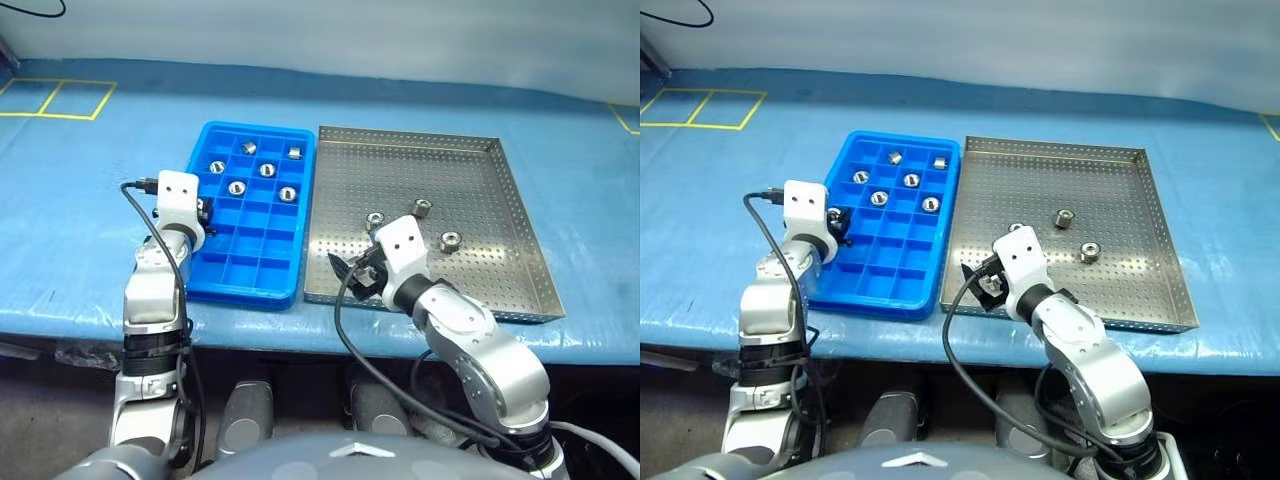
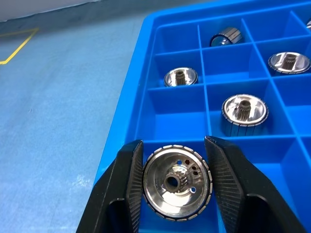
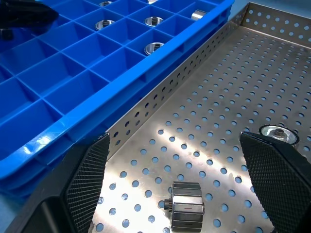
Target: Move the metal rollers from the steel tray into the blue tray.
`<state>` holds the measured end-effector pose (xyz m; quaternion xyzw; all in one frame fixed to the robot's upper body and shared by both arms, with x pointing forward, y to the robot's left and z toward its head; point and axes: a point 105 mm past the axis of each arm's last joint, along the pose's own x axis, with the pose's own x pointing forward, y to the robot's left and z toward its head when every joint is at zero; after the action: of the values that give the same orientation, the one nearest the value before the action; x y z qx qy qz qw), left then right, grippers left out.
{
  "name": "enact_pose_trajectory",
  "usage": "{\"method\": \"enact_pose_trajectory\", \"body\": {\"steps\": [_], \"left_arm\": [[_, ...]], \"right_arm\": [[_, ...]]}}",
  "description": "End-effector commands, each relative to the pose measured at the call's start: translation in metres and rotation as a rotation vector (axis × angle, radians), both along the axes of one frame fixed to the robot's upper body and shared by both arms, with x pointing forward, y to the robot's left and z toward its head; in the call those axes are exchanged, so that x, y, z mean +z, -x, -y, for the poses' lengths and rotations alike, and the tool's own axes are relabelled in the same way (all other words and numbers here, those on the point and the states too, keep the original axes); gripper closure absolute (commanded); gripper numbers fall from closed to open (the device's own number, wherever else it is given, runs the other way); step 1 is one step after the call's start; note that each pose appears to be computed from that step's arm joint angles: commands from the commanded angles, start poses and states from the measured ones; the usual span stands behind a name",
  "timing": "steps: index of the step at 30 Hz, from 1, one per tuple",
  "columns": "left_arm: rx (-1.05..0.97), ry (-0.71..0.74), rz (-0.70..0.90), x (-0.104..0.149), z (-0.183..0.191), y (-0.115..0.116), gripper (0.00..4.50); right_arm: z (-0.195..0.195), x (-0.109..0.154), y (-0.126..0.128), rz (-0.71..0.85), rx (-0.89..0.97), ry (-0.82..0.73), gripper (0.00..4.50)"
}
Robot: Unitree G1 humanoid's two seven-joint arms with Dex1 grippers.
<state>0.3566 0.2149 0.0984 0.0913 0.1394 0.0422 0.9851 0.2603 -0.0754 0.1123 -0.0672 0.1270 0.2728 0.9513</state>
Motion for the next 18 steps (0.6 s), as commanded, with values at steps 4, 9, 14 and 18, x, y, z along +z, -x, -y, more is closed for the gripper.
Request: {"method": "enact_pose_trajectory", "body": {"steps": [4, 9, 14, 18], "left_arm": [[0.020, 0.021, 0.036, 0.009, 0.001, 0.002, 2.39], [-0.031, 0.048, 0.058, 0.018, 0.013, -0.006, 0.78], [-0.267, 0.088, 0.115, 0.044, 0.065, -0.028, 0.04], [-0.597, 0.135, 0.080, 0.057, 0.130, -0.039, 0.04]], "right_arm": [[-0.005, 0.008, 0.004, 0.039, 0.034, -0.016, 0.00], [-0.006, 0.009, 0.006, 0.044, 0.053, -0.016, 0.00], [-0.004, 0.009, 0.006, 0.049, 0.049, -0.006, 0.00], [-0.001, 0.009, 0.008, 0.054, 0.045, 0.003, 0.00]]}}
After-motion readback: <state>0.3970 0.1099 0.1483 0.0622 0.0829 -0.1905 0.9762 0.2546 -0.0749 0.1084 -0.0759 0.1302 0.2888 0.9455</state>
